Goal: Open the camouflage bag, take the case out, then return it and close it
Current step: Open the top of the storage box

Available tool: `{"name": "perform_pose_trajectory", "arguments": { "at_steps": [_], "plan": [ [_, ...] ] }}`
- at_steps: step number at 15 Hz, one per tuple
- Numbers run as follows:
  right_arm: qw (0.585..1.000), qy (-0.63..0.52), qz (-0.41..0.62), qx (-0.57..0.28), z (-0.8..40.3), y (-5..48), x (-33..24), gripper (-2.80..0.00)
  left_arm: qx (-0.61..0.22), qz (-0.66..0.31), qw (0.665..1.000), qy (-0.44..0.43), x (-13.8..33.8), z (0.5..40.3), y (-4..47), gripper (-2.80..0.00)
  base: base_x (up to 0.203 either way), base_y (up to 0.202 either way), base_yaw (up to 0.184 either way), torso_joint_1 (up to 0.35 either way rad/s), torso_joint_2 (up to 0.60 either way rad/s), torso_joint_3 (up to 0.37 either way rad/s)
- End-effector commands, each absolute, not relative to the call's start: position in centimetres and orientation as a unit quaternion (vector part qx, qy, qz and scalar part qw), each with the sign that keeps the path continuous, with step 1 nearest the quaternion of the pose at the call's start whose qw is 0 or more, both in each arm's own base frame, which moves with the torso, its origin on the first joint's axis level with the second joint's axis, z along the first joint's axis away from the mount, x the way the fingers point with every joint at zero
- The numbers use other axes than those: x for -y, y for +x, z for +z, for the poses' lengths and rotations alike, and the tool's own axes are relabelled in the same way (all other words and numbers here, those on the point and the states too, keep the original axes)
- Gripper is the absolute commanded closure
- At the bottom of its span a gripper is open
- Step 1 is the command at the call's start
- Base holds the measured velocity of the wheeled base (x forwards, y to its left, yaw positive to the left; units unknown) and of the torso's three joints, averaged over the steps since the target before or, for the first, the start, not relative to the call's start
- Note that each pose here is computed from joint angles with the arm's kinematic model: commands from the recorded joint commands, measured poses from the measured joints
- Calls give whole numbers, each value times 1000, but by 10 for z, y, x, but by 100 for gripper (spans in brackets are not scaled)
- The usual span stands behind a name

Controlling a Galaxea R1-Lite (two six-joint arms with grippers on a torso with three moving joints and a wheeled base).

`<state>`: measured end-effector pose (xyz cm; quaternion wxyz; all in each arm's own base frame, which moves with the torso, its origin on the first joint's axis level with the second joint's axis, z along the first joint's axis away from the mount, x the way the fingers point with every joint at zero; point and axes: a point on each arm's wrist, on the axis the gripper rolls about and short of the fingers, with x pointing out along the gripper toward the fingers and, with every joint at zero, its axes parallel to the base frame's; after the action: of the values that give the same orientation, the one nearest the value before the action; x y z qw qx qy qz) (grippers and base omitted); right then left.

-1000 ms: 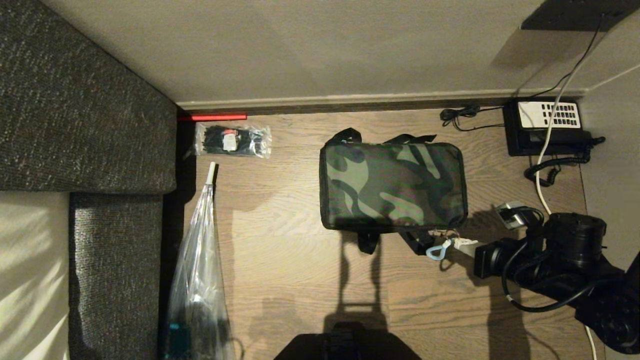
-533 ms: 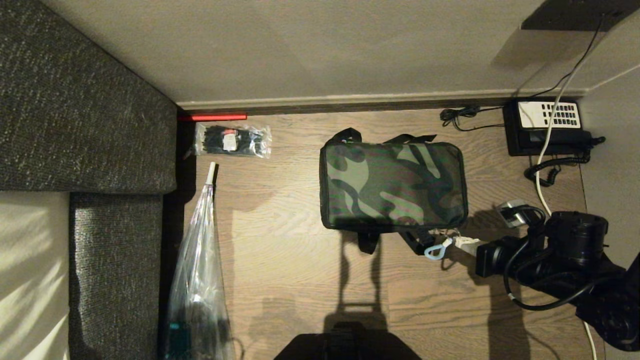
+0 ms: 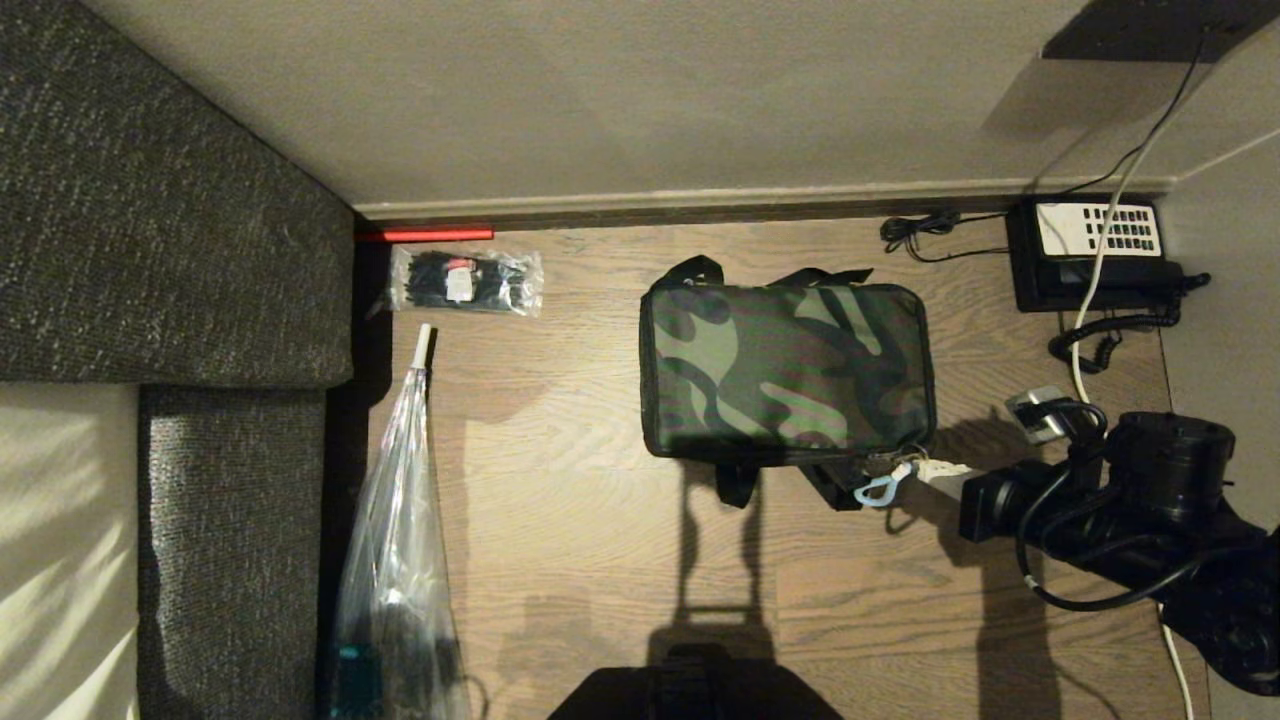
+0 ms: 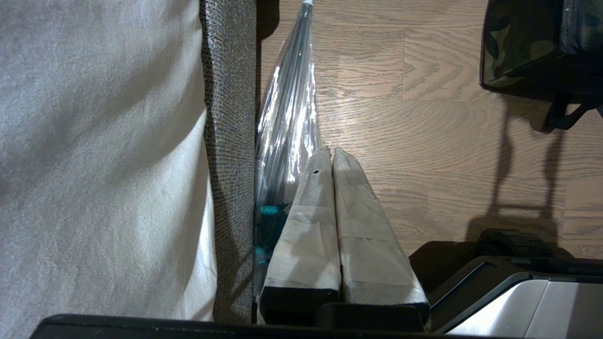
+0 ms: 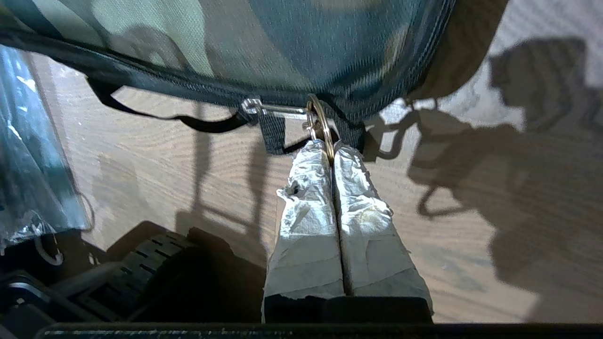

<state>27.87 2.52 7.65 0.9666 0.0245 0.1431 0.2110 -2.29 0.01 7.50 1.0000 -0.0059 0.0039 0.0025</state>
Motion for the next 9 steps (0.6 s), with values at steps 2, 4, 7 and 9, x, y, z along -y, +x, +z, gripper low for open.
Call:
{"name": "perform_pose_trajectory", "arguments": {
  "at_steps": [2, 4, 7, 9],
  "plan": [
    [969, 13, 207, -133, 82, 275, -19, 0, -3, 3, 1000, -6, 0, 75, -23, 0, 0, 0, 0, 0, 0, 0],
    [969, 13, 203, -139, 80, 273, -16, 0, -3, 2, 1000, -6, 0, 75, -23, 0, 0, 0, 0, 0, 0, 0],
    [970, 3, 193, -146, 78, 273, -9, 0, -3, 2, 1000, -6, 0, 75, -23, 0, 0, 0, 0, 0, 0, 0],
    [973, 1, 184, -142, 79, 276, -3, 0, -3, 3, 1000, -6, 0, 75, -23, 0, 0, 0, 0, 0, 0, 0]
  ]
}}
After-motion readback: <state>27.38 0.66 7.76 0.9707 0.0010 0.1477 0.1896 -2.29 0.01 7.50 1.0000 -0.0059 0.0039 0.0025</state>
